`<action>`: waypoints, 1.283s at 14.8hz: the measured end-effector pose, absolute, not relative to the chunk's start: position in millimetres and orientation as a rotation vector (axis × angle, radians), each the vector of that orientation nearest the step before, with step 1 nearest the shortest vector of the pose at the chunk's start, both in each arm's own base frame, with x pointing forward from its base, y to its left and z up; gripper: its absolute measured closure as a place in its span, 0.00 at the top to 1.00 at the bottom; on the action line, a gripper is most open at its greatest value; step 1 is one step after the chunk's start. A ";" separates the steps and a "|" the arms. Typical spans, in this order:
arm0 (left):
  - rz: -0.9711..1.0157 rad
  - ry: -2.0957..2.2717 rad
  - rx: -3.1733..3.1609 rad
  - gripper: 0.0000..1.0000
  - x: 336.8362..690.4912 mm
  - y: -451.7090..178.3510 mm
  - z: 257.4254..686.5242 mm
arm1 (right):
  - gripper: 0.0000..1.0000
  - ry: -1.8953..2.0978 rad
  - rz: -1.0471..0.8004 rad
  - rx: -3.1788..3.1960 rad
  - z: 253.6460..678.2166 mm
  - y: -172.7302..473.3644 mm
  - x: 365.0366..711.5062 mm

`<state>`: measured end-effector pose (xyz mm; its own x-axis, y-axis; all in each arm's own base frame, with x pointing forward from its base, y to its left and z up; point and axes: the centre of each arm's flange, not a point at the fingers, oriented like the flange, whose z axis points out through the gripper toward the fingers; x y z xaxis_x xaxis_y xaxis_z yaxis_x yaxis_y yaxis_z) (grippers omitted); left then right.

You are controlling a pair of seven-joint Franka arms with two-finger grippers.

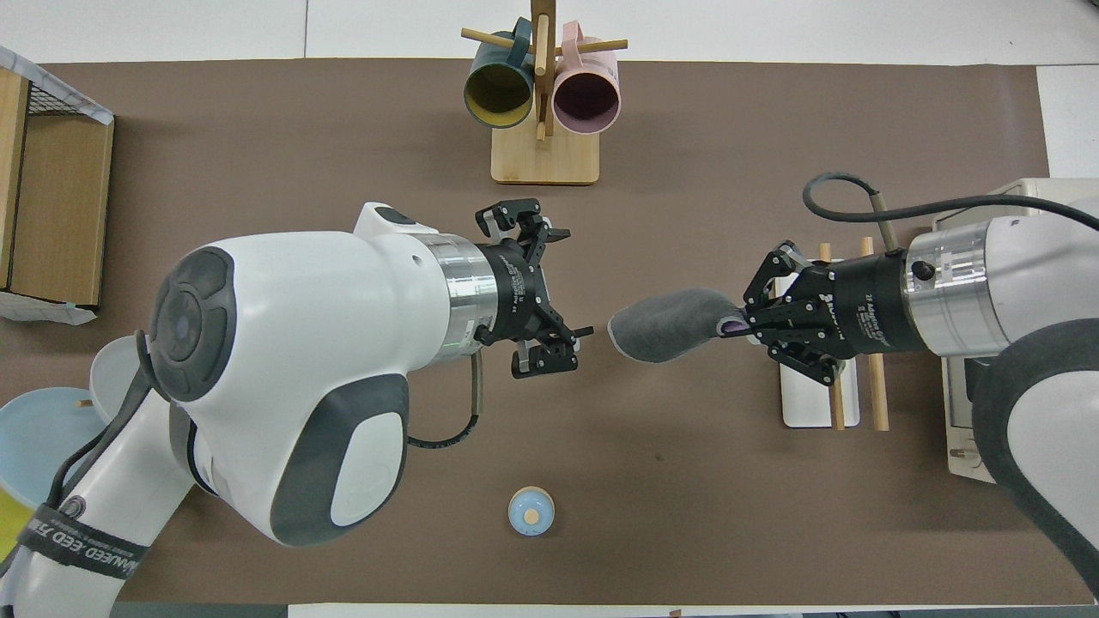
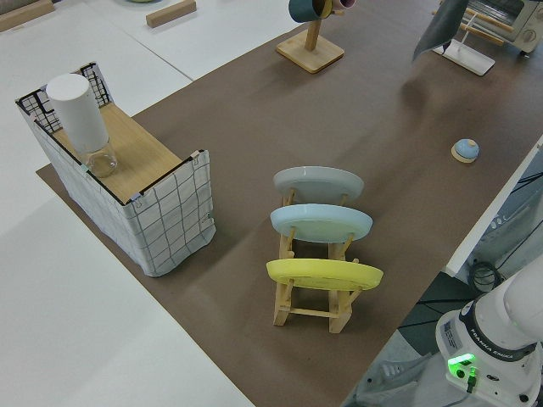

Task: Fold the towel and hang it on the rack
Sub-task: 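Carry the towel to the dowel rack while the left arm retracts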

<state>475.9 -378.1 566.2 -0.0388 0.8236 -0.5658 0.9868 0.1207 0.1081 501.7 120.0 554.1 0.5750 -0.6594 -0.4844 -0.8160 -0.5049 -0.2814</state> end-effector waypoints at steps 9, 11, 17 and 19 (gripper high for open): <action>-0.160 1.485 2.212 1.00 549.0 -189.9 535.0 | 0.02 0.370 0.157 -2.779 556.3 53.2 506.1; -0.122 1.325 2.335 1.00 557.9 -139.5 531.2 | 0.02 0.178 0.084 -2.792 556.6 32.1 512.1; 0.050 0.785 2.748 1.00 563.7 -58.6 536.4 | 0.02 -0.193 -0.041 -2.880 555.0 17.5 521.4; 0.096 0.610 2.863 1.00 564.4 -44.1 540.8 | 0.02 -0.306 -0.051 -2.919 553.7 5.6 521.7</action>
